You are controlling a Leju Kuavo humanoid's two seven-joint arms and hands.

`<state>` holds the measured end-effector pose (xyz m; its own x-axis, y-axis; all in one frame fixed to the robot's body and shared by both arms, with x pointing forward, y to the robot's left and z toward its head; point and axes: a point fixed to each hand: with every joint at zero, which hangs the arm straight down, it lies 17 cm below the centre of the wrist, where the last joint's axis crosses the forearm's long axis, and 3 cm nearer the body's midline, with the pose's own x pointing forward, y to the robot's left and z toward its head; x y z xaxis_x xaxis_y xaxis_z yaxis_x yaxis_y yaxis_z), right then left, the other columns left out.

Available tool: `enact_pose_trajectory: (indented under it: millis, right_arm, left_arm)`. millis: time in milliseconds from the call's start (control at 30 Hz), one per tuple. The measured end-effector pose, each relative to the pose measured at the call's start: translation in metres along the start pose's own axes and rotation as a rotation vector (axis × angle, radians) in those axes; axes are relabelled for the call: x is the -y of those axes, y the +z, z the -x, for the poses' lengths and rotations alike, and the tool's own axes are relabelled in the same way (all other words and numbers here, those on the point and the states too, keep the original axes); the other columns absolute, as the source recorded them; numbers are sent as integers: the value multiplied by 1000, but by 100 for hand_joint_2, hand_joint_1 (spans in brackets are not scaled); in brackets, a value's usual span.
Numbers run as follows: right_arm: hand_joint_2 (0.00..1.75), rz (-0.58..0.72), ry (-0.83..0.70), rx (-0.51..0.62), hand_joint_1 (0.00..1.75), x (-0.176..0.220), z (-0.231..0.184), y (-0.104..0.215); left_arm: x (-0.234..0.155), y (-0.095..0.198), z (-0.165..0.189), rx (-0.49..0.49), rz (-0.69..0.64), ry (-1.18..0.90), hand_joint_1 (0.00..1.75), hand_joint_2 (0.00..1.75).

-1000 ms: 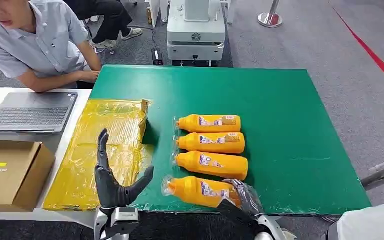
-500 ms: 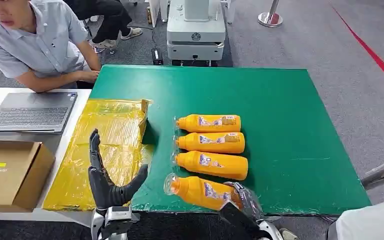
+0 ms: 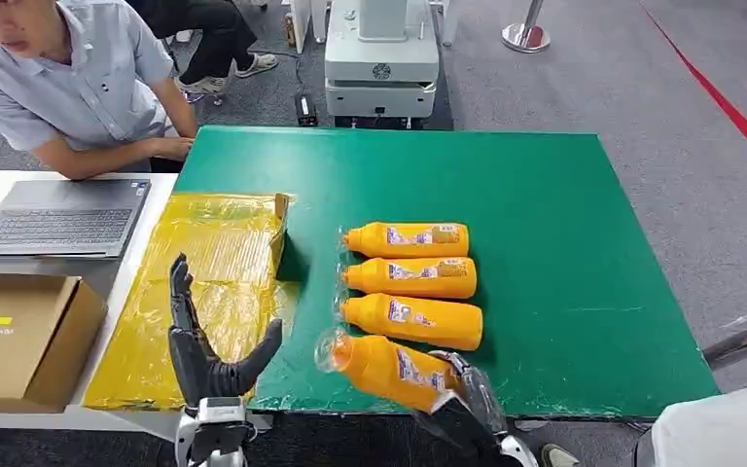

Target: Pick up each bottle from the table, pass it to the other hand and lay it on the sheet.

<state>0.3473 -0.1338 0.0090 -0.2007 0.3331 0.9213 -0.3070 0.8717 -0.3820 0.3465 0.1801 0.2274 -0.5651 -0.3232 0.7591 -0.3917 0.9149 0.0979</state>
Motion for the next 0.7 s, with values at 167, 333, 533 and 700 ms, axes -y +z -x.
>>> enact_pose_trajectory:
  millis: [167, 333, 533, 700]
  right_arm:
    - [175, 61, -45, 93, 175, 17, -38, -8]
    - [175, 66, -70, 125, 175, 18, -50, -7]
    - [175, 118, -139, 201, 175, 29, -81, -13]
    - [175, 123, -223, 201, 175, 31, -86, -16]
  left_arm:
    - [5, 20, 27, -130, 46, 118, 0, 175]
    - [20, 31, 27, -159, 104, 184, 0, 175]
    - [37, 42, 29, -225, 172, 301, 0, 175]
    - [57, 51, 32, -318, 241, 494, 0, 175]
